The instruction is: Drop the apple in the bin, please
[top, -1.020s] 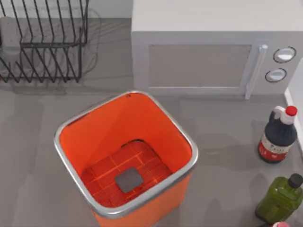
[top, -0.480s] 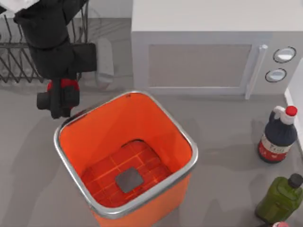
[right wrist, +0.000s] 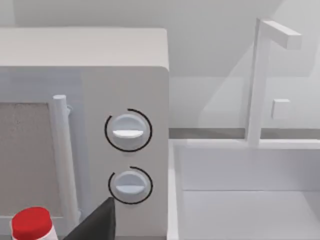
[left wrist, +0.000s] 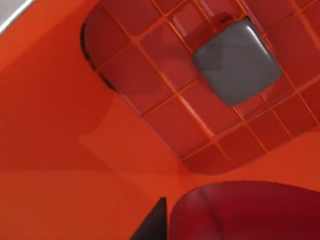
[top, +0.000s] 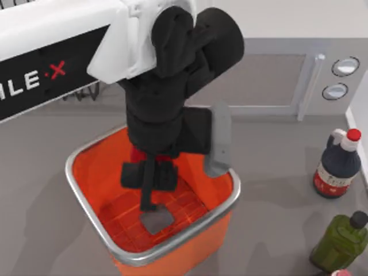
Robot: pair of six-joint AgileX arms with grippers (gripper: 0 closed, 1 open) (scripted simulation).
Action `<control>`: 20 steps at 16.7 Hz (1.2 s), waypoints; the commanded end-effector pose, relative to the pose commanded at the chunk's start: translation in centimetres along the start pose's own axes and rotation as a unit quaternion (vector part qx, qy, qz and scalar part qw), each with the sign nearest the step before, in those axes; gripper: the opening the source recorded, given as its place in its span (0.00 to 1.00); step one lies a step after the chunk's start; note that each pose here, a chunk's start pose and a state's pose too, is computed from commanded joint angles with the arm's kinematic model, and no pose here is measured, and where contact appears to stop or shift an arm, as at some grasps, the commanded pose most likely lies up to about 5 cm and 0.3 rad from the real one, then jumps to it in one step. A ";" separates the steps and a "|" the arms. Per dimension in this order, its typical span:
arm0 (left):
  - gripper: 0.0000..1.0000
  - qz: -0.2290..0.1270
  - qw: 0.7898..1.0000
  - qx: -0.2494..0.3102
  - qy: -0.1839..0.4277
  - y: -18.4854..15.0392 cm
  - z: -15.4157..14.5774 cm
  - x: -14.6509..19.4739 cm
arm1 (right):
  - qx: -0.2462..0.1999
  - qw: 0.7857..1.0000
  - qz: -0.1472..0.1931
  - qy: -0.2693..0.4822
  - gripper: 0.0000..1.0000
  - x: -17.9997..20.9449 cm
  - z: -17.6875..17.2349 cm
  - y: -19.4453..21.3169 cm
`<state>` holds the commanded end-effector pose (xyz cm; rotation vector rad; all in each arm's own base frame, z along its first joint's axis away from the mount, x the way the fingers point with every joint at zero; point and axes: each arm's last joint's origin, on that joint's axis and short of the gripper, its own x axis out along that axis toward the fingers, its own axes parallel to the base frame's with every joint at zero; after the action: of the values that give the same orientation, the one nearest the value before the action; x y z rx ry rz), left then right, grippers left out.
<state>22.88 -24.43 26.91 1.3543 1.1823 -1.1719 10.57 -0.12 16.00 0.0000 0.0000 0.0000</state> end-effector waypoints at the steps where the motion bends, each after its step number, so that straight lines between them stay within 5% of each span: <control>1: 0.00 0.002 1.000 0.001 0.000 -0.3 0.2 -0.1 | 0.000 1.000 0.000 0.000 1.00 0.0 0.0 0.0; 6: 0.00 0.007 1.000 0.001 0.003 0.0 0.1 0.0 | 0.000 1.000 0.000 0.000 1.00 0.0 0.0 0.0; 14: 0.00 0.002 1.000 0.003 0.001 -0.3 0.3 6.6 | 0.000 1.000 0.000 0.000 1.00 0.0 0.0 0.0; 19: 0.00 0.002 1.000 0.001 0.000 -0.2 0.2 6.9 | 0.000 1.000 0.000 0.000 1.00 0.0 0.0 0.0; 20: 0.08 0.002 1.000 0.001 0.000 -0.2 0.2 6.9 | 0.000 1.000 0.000 0.000 1.00 0.0 0.0 0.0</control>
<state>23.12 -24.09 19.99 1.3576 1.1787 -1.1693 10.57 -0.12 16.00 0.0000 0.0000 0.0000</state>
